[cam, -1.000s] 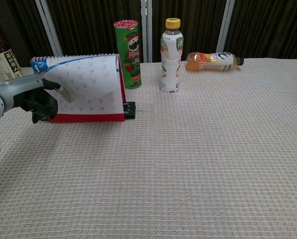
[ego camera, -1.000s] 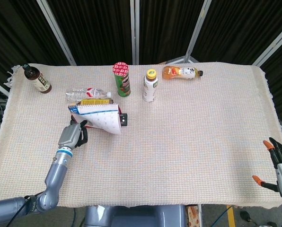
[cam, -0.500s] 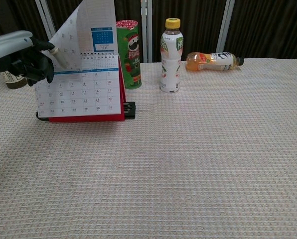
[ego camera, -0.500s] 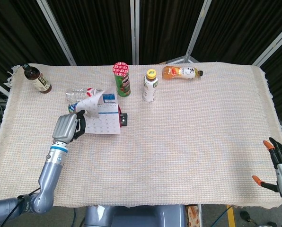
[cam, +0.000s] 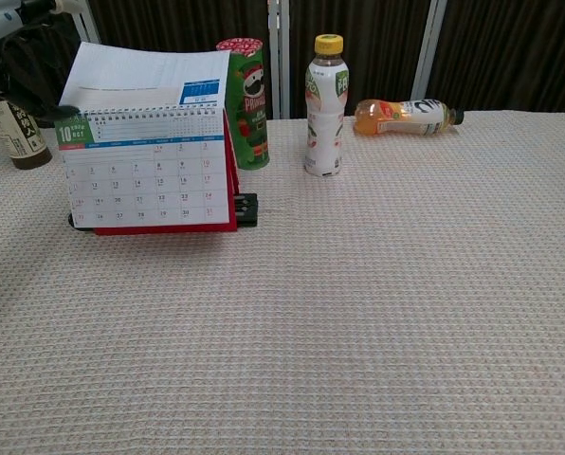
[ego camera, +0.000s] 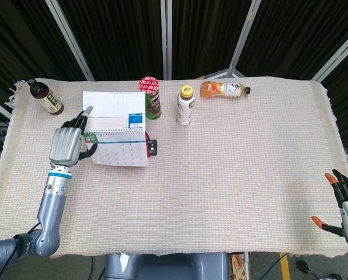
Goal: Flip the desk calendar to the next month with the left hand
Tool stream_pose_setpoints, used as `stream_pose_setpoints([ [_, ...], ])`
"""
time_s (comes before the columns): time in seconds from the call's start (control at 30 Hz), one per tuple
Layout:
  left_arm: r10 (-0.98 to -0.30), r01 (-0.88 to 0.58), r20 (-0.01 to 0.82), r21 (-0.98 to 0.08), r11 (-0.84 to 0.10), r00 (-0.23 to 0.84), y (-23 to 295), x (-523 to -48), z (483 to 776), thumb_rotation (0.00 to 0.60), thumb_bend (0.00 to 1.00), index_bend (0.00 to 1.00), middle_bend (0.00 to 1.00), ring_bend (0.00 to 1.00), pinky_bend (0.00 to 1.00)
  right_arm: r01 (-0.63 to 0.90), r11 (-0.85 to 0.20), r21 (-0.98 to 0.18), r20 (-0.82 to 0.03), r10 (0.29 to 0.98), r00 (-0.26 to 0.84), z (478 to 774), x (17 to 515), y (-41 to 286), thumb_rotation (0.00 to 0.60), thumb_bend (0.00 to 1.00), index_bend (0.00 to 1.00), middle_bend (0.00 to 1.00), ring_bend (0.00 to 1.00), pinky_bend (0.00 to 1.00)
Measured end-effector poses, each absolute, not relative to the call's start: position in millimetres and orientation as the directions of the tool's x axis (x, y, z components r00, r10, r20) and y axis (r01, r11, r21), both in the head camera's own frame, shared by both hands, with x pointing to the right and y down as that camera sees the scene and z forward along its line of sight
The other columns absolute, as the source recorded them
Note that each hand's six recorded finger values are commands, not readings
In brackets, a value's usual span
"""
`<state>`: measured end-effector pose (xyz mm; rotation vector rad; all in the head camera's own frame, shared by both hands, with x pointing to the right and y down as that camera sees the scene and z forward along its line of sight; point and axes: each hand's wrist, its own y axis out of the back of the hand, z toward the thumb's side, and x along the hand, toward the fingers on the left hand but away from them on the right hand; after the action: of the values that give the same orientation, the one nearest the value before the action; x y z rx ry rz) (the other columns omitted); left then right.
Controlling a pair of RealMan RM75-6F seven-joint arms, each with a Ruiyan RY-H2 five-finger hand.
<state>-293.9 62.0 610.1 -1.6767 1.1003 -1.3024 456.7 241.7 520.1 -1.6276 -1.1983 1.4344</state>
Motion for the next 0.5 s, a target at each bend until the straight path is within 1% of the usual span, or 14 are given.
stream_pose_setpoints([
  [0.07,-0.911,-0.163,0.397,-0.897,-0.41,0.112,61,-298,617,0.6,0.0,0.0,0.0,0.07,0.14,0.211,-0.37,-0.905,-0.383,0.924,-0.018,520,457,242,0.6,0.0,0.0,0.0,0.0,0.0],
  [0.2,-0.856,-0.112,0.506,-0.85,-0.515,0.104,61,-306,634,0.6,0.0,0.0,0.0,0.07,0.14,0.21,-0.372,-0.904,-0.385,0.923,-0.019,521,457,241,0.6,0.0,0.0,0.0,0.0,0.0],
  [0.3,-0.83,-0.087,0.548,-0.827,-0.556,0.1,59,-310,642,0.6,0.0,0.0,0.0,0.07,0.14,0.209,-0.374,-0.904,-0.386,0.922,-0.019,522,457,241,0.6,0.0,0.0,0.0,0.0,0.0],
  [0.5,-0.795,-0.07,0.597,-0.793,-0.605,0.105,60,-313,653,0.6,0.0,0.0,0.0,0.09,0.15,0.207,-0.374,-0.904,-0.386,0.922,-0.019,522,457,241,0.6,0.0,0.0,0.0,0.0,0.0],
])
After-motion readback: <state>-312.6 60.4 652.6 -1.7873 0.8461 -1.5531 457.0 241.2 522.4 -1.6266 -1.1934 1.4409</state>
